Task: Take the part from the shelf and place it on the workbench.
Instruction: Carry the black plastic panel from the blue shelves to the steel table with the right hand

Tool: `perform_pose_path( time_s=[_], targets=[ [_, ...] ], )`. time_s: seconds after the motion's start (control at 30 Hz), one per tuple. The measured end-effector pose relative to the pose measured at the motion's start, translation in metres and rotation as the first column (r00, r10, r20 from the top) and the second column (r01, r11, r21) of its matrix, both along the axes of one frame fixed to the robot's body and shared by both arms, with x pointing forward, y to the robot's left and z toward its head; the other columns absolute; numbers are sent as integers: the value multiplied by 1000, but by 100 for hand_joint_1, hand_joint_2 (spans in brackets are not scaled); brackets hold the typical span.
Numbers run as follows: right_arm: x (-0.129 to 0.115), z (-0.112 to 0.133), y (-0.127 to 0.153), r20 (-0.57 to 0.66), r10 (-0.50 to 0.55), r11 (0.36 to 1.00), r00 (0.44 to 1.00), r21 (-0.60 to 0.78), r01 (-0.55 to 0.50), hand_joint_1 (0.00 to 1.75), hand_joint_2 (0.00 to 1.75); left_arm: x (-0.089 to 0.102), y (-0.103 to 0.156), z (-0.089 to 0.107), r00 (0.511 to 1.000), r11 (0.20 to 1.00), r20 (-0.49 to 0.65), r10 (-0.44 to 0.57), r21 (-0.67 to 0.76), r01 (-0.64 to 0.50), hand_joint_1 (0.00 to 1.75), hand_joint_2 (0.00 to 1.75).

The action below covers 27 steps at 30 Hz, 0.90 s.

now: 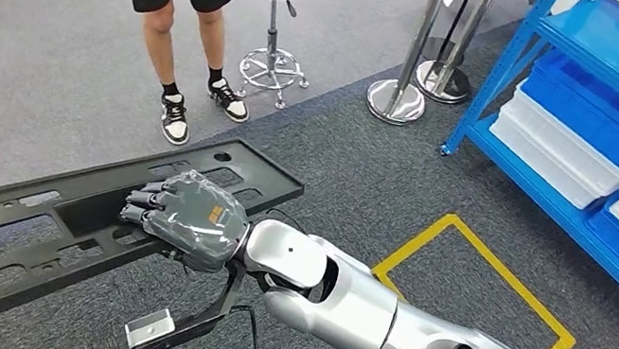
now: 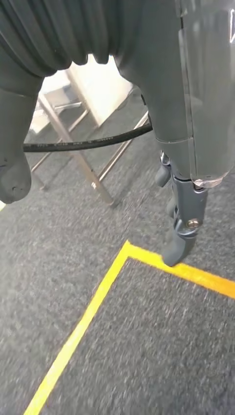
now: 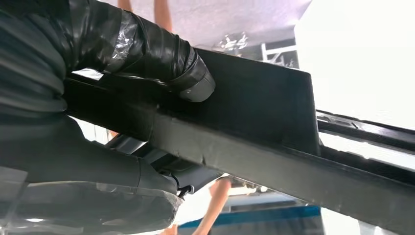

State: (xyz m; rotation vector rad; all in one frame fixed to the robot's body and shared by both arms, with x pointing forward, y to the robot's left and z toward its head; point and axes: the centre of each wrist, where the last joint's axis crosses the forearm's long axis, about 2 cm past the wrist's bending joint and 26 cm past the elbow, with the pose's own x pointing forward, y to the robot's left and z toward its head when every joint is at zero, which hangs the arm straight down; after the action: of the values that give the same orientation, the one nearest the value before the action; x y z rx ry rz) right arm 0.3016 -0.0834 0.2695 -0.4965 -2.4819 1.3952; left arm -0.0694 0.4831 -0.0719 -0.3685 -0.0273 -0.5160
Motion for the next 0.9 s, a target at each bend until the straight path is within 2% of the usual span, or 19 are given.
perform_pose_path(
  time_s=[0.9],
  targets=[
    [2, -2, -4, 2, -12, 1000, 1000, -6, 12, 175, 175, -13, -2, 1, 999, 999, -10, 33, -5, -33, 0, 175]
  ],
)
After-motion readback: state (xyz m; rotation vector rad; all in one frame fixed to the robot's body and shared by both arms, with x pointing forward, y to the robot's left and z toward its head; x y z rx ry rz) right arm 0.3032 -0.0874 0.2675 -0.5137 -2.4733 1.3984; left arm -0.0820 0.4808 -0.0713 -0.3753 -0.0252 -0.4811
